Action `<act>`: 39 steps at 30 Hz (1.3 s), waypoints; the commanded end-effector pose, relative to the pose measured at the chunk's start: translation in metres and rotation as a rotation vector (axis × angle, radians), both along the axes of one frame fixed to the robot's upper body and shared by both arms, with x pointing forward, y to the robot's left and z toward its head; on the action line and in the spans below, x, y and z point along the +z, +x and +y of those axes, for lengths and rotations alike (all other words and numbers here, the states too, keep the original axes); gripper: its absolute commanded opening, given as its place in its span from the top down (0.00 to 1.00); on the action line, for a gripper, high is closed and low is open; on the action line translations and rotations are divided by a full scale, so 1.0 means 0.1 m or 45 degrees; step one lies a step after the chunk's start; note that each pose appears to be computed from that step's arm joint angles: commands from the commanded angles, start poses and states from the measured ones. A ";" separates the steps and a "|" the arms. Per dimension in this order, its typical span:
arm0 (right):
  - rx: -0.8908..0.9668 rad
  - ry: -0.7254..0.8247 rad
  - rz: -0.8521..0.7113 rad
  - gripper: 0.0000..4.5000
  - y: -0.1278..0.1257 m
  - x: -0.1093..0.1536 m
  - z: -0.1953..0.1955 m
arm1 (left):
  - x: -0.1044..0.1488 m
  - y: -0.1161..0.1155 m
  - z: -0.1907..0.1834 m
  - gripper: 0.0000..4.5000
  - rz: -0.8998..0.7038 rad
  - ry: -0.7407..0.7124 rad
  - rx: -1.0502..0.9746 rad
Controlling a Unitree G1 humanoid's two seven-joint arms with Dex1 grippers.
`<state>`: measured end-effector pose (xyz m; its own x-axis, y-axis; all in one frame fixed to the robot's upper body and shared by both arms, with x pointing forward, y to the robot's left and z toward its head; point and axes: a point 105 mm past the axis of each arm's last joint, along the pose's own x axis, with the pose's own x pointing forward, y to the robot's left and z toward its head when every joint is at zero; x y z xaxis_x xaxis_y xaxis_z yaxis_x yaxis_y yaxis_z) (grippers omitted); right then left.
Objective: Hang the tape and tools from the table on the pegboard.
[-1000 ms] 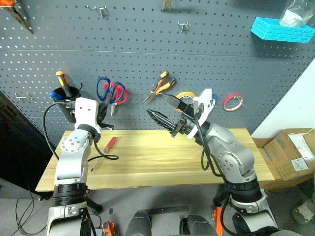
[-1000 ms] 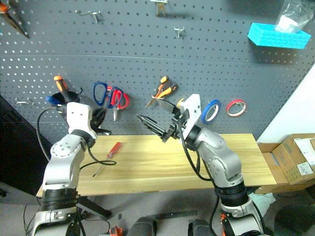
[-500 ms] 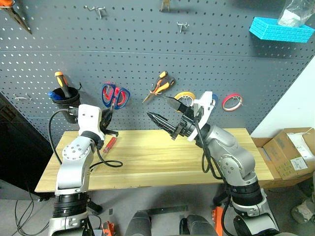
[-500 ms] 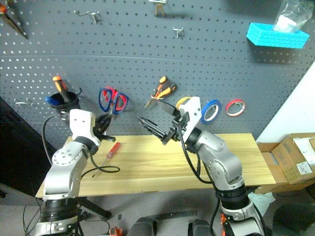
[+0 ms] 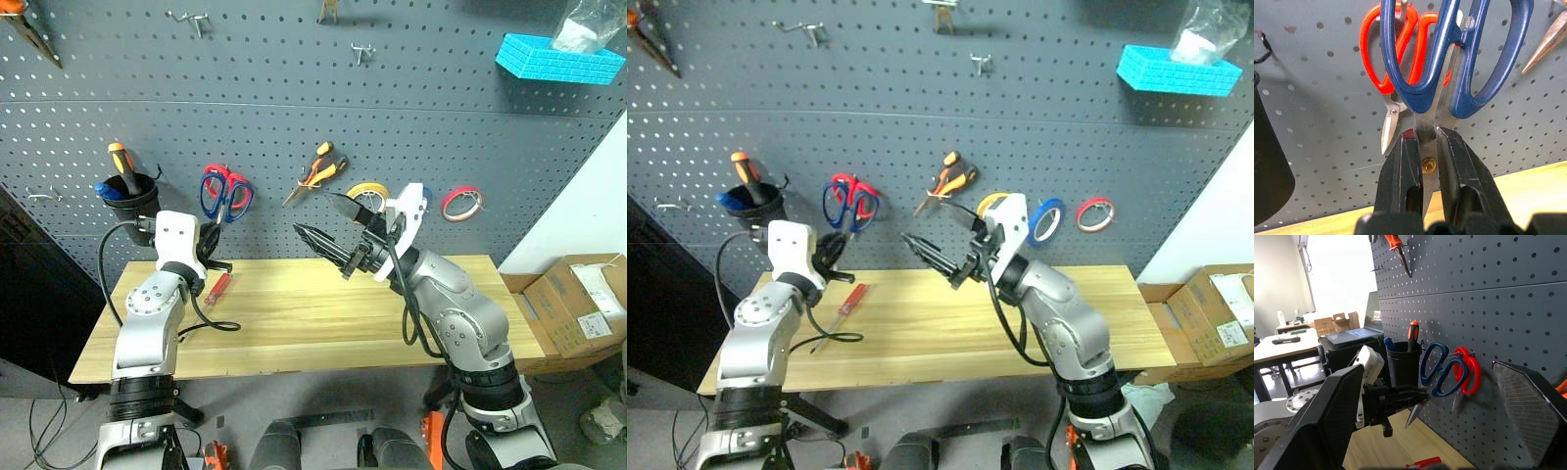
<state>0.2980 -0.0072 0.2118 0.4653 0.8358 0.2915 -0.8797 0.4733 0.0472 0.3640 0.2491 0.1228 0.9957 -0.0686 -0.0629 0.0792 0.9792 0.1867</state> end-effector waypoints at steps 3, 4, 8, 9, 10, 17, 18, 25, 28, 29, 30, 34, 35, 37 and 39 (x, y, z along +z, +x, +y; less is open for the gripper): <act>-0.011 0.020 -0.058 0.00 -0.05 0.12 -0.03 | 0.22 0.12 -0.01 0.95 -0.075 0.009 -0.039; -0.013 0.019 -0.058 0.00 -0.04 0.12 -0.03 | 0.21 0.15 0.00 0.95 -0.067 0.012 -0.038; -0.017 0.016 -0.056 0.00 -0.03 0.12 -0.03 | 0.21 0.28 0.05 0.95 -0.057 0.013 -0.029; -0.017 0.015 -0.056 0.00 -0.03 0.12 -0.03 | 0.21 0.32 0.05 0.95 -0.056 0.018 -0.033; -0.016 0.014 -0.056 0.00 -0.03 0.12 -0.04 | 0.22 0.35 0.05 0.95 -0.058 0.025 -0.036; -0.015 0.008 -0.059 0.00 -0.03 0.12 -0.04 | 0.26 0.43 0.06 0.67 -0.089 0.033 -0.058; -0.015 0.009 -0.059 0.00 -0.03 0.12 -0.04 | 0.24 0.43 0.05 0.59 -0.086 0.033 -0.059; -0.006 0.010 -0.057 0.00 -0.07 0.12 -0.03 | 0.01 0.31 0.09 0.07 0.006 0.002 -0.018; 0.000 0.010 -0.054 0.00 -0.09 0.11 -0.02 | -0.14 0.18 0.11 0.01 0.067 0.014 -0.013; 0.000 0.009 -0.054 0.00 -0.09 0.11 -0.02 | -0.15 0.17 0.11 0.01 0.072 0.016 -0.011; 0.001 0.009 -0.053 0.00 -0.10 0.10 -0.02 | -0.17 0.14 0.12 0.01 0.083 0.017 -0.008; -0.003 -0.154 0.024 0.00 -0.10 -0.21 0.14 | -0.80 -0.29 0.29 0.01 0.383 0.062 0.072; -0.002 -0.175 0.037 0.00 -0.11 -0.25 0.18 | -0.87 -0.35 0.31 0.01 0.422 0.074 0.084; -0.006 -0.310 0.081 0.00 -0.09 -0.40 0.28 | -0.84 -0.34 0.38 0.01 0.454 0.048 0.112; 0.022 -0.372 0.067 0.00 -0.11 -0.45 0.38 | -0.77 -0.30 0.44 0.01 0.461 0.015 0.137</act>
